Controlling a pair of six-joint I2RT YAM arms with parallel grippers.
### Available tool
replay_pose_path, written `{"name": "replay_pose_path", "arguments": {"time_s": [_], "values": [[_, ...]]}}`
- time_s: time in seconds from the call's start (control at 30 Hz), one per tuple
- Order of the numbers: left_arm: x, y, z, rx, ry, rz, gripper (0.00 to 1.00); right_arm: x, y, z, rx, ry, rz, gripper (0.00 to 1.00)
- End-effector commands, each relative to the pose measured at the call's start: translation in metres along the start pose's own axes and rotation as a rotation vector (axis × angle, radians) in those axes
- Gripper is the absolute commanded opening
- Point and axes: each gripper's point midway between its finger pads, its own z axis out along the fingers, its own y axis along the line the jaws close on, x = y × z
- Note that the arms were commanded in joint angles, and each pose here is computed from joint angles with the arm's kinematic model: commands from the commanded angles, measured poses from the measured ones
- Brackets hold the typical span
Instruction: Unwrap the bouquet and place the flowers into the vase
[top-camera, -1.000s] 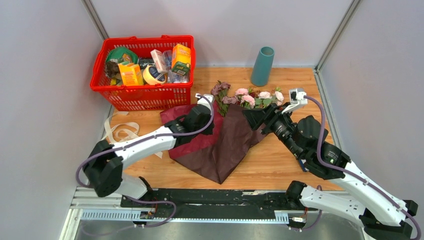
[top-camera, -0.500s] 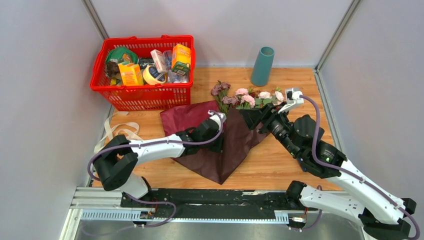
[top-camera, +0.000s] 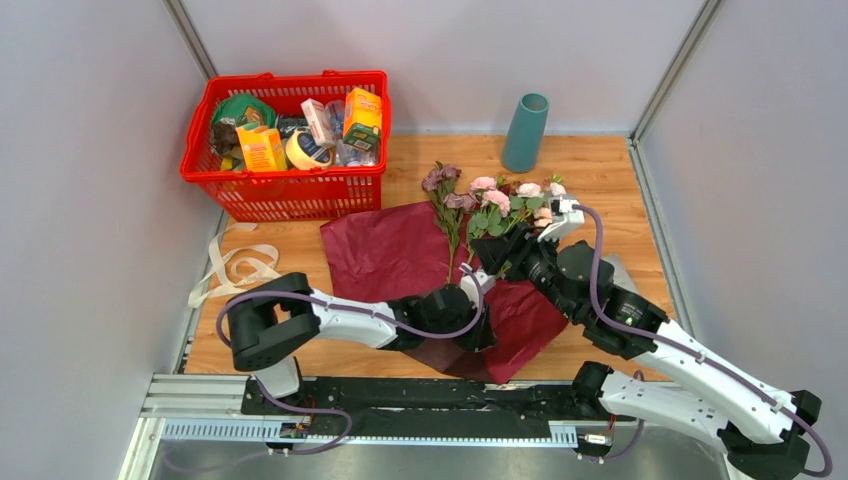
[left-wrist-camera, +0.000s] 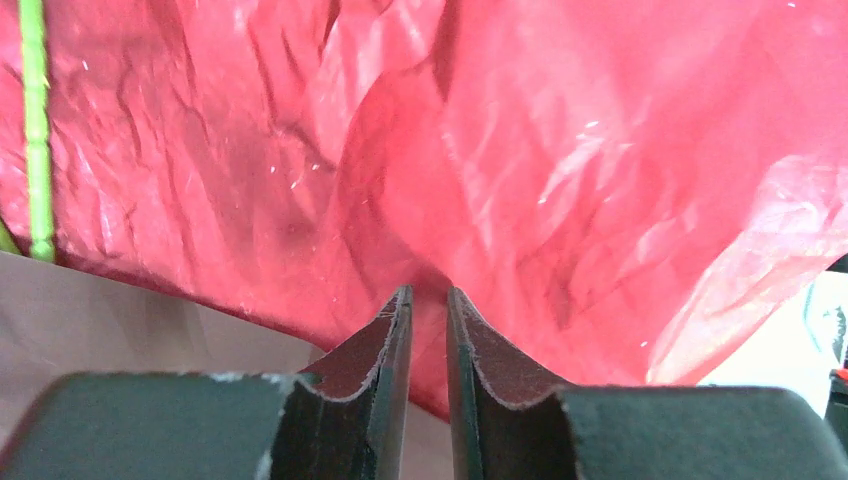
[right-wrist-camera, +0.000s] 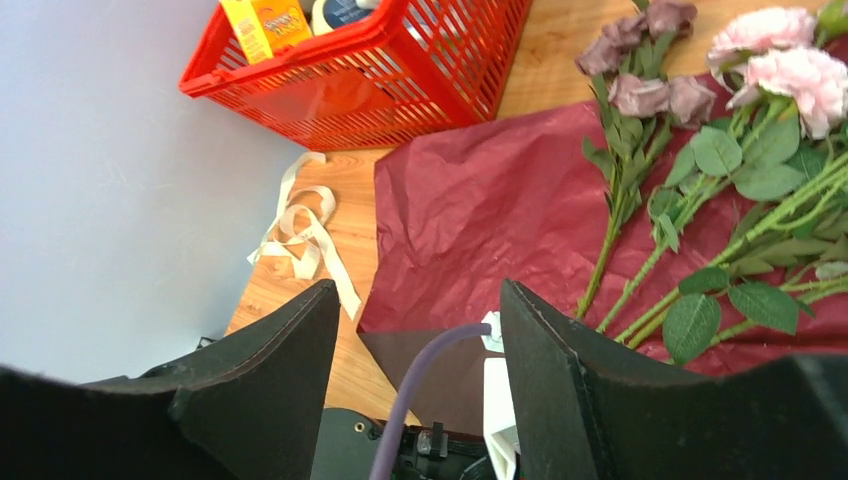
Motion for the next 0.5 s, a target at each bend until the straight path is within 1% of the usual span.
{"name": "replay_pose_path", "arguments": {"time_s": [0.0, 0.23, 0.33, 0.47], "values": [[-0.004, -0.014, 0.011, 0.039, -0.040, -0.011, 0.28, 0.002, -0.004, 0.002, 0.017, -0.023, 0.088, 0.63], [0.006, -0.001, 0.011, -0.011, -0.046, -0.034, 0.30, 0.022, -0.013, 0.015, 0.066, 0.023, 0.100, 0.62], [0.015, 0.000, 0.014, -0.024, -0.023, -0.046, 0.31, 0.025, -0.015, 0.020, 0.080, 0.033, 0.085, 0.62], [0.024, 0.018, 0.017, -0.115, -0.015, -0.089, 0.31, 0.031, -0.018, 0.023, 0.094, 0.044, 0.064, 0.62]]}}
